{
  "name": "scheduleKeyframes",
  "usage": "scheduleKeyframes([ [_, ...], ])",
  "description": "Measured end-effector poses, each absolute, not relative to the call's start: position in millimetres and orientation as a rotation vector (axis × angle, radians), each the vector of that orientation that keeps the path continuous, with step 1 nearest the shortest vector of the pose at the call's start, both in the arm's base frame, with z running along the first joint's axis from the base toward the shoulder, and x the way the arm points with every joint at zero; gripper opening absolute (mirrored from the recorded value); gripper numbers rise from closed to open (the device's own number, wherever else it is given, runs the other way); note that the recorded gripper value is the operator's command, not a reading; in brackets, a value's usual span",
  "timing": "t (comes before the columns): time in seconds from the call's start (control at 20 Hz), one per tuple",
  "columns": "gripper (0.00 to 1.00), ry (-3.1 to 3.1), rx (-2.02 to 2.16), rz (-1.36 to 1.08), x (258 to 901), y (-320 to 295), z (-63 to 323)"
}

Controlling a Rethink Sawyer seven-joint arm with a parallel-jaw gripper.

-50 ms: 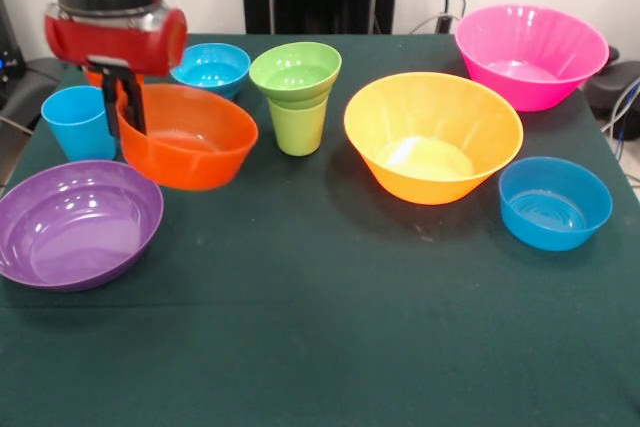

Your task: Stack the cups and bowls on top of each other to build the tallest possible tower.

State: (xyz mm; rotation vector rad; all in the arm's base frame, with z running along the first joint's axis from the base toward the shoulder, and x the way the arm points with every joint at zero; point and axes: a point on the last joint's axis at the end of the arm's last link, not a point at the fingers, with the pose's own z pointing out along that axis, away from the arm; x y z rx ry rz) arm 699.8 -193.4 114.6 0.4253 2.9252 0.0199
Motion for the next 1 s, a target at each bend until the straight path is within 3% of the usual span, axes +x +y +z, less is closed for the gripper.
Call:
scheduleKeyframes([
  [0.45,0.0,2.888,0.41,0.134,717.8,-179.2,136.1],
  [1.0,0.0,2.935,0.28,0.28,709.8,-109.6,134.4],
])
